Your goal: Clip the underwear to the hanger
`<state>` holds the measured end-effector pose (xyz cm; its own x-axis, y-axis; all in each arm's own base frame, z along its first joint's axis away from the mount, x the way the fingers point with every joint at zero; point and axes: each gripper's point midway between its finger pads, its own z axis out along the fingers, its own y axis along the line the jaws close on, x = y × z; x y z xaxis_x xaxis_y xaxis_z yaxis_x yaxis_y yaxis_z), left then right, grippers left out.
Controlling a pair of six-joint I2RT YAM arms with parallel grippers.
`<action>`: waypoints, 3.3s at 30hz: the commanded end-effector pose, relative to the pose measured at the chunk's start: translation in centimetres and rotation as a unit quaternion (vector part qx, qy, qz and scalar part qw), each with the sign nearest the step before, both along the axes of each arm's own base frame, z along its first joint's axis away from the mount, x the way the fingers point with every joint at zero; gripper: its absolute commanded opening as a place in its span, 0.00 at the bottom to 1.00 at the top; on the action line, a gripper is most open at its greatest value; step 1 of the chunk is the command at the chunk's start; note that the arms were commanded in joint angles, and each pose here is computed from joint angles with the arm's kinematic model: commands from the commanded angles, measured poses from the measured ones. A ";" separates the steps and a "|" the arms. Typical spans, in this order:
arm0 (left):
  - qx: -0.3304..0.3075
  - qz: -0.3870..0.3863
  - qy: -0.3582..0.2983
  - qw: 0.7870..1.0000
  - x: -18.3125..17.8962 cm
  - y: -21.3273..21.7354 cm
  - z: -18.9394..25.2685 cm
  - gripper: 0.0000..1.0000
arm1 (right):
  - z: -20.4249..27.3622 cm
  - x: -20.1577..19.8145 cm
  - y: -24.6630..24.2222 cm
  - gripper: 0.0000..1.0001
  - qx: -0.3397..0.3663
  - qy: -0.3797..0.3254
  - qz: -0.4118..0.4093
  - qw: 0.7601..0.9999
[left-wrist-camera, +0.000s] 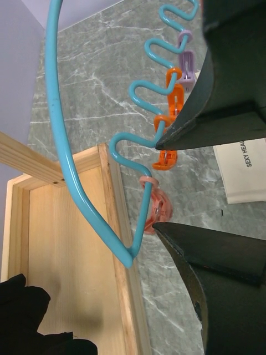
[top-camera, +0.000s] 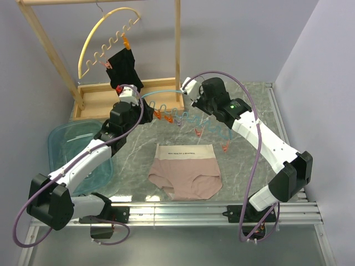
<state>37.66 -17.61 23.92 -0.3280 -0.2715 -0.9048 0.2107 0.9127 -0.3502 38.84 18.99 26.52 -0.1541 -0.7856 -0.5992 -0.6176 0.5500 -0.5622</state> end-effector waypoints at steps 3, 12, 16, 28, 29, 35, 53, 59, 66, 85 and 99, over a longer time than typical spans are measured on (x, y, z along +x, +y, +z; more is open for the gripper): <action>0.006 -0.003 -0.019 1.000 0.2 0.0 0.6 0.62 | 6.0 -0.5 0.7 0.00 0.058 -0.060 0.007 0.996; 0.013 0.011 -0.012 1.000 0.0 0.7 0.3 0.72 | 6.4 -0.9 0.4 0.00 0.060 -0.063 0.006 0.996; 0.015 0.014 -0.015 1.000 0.1 0.7 0.5 0.72 | 6.7 -1.1 0.4 0.00 0.065 -0.061 0.007 0.996; 0.000 0.000 -0.024 1.000 0.5 0.1 1.5 0.61 | 7.0 -1.7 0.4 0.00 0.069 -0.058 0.012 0.996; -0.001 -0.001 -0.025 1.000 0.6 0.0 1.6 0.59 | 6.9 -1.6 0.3 0.00 0.068 -0.057 0.011 0.996; 0.003 -0.008 -0.026 1.000 0.4 0.0 1.7 0.30 | 6.2 -1.4 0.3 0.00 0.060 -0.056 0.011 0.997; 0.034 -0.011 0.098 0.994 0.0 -0.4 -4.7 0.00 | -1.4 2.8 2.1 0.00 0.013 -0.010 0.028 0.999; 0.034 -0.017 0.180 0.983 0.0 -1.5 -8.7 0.00 | -5.6 4.7 1.8 0.00 -0.009 0.016 0.035 0.999; 0.039 -0.033 0.253 0.966 0.0 -2.8 -12.6 0.00 | -9.8 5.8 1.9 0.00 -0.022 0.063 0.053 0.996; 0.049 -0.081 0.318 0.943 0.4 -5.5 -17.5 0.00 | -11.6 6.0 -0.9 0.00 -0.038 0.072 0.037 0.996; 0.097 -0.071 0.336 0.934 -0.5 -4.6 -19.8 0.00 | -12.1 5.5 -0.9 0.00 -0.032 0.083 0.044 0.995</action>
